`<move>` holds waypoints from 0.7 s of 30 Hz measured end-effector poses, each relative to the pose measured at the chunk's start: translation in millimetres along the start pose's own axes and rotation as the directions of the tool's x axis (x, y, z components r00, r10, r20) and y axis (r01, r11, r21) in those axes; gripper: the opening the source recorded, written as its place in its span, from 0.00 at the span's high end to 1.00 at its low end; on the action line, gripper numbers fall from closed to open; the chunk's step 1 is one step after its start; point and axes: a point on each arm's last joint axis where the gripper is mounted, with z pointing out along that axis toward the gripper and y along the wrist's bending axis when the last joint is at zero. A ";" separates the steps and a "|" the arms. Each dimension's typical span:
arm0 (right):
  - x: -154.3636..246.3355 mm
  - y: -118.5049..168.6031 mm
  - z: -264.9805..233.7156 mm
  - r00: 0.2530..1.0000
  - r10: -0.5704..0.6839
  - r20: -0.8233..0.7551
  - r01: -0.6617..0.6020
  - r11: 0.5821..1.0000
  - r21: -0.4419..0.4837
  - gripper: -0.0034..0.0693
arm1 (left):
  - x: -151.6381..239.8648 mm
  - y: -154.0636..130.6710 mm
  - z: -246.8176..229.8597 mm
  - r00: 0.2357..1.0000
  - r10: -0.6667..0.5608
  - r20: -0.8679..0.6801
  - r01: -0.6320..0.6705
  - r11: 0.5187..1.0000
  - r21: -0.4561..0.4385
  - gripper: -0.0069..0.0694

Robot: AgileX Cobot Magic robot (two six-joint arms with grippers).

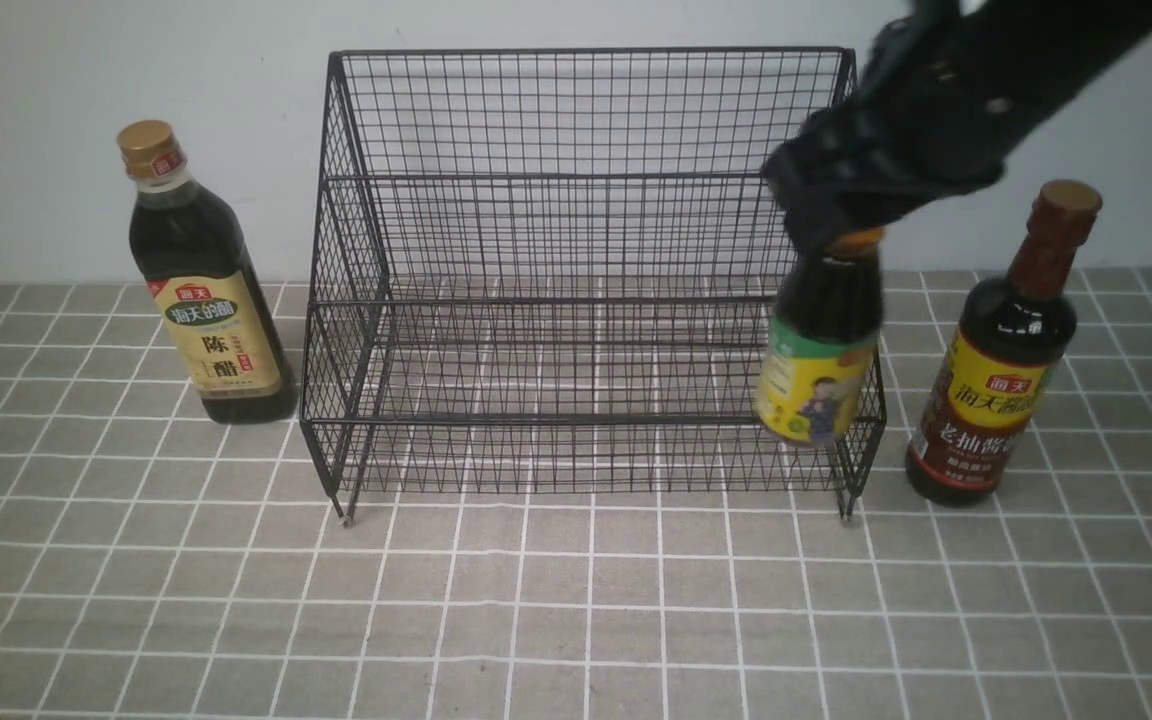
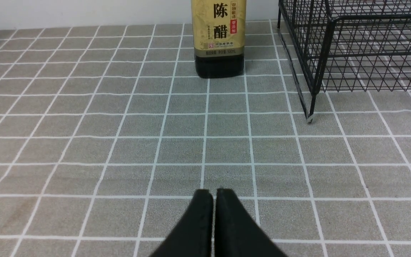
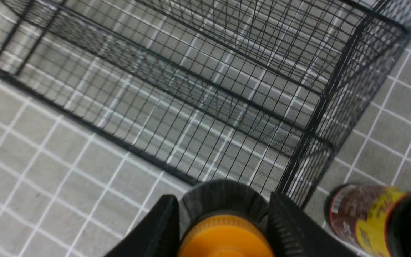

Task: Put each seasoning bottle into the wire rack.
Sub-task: Use the right arm to put the condiment bottle back on the shelf

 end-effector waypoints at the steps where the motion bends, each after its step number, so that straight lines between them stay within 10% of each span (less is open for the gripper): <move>1: -4.8 0.0 4.6 1.000 -0.001 0.019 0.001 1.000 0.002 0.54 | 0.0 0.0 0.0 1.000 0.000 0.000 0.000 1.000 0.000 0.92; 21: -14.2 -1.6 27.8 0.999 -0.008 0.046 0.007 1.000 0.021 0.54 | 0.0 0.0 0.0 1.000 0.000 0.000 0.000 1.000 0.000 0.92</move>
